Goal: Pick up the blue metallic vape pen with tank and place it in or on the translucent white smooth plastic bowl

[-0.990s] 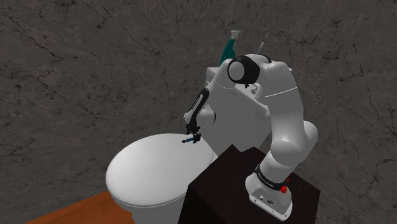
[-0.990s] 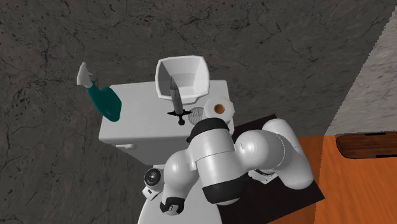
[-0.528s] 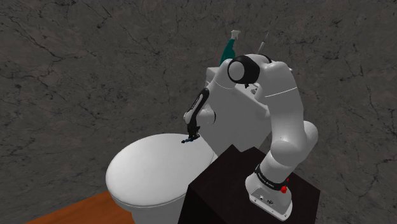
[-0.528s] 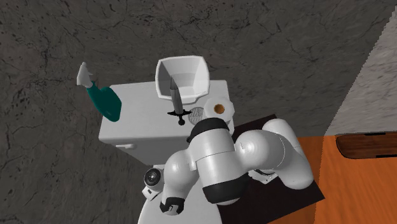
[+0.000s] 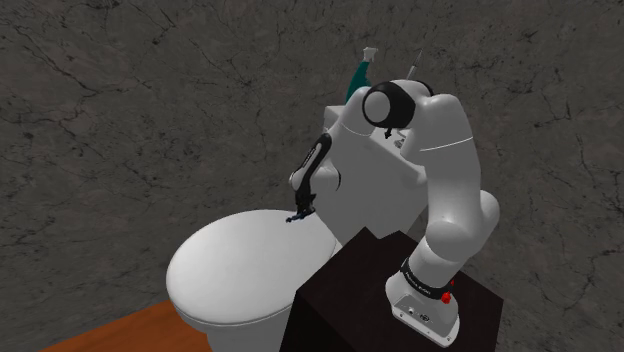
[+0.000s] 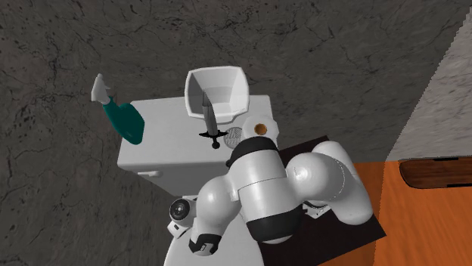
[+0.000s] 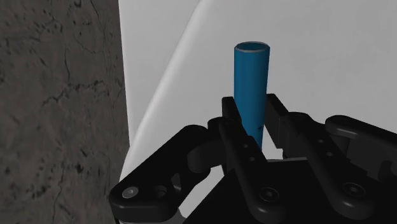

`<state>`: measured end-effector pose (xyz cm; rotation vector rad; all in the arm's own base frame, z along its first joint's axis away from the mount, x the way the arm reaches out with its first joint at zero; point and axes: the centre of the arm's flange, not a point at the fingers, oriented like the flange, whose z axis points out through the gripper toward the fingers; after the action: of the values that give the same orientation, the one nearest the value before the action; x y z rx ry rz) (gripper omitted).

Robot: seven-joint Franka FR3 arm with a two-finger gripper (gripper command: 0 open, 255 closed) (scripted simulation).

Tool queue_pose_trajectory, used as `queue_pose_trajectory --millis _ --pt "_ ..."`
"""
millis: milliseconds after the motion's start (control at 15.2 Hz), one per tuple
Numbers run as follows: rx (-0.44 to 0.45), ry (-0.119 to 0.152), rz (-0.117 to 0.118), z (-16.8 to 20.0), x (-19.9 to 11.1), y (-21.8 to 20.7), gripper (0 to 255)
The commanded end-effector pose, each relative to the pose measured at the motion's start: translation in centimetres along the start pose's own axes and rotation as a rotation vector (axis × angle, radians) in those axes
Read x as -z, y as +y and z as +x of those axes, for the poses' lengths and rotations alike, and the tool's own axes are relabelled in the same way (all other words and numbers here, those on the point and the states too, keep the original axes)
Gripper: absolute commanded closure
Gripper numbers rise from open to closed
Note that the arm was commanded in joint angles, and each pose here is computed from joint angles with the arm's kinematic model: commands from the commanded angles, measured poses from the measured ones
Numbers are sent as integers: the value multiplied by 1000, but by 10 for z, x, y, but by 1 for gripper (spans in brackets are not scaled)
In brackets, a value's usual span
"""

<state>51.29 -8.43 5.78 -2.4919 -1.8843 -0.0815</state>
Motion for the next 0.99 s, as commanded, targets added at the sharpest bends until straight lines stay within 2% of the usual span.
queue_pose_trajectory --millis 0,924 --pt "0 0 0 1 10 0 255" --pt "0 0 0 5 84 1 255"
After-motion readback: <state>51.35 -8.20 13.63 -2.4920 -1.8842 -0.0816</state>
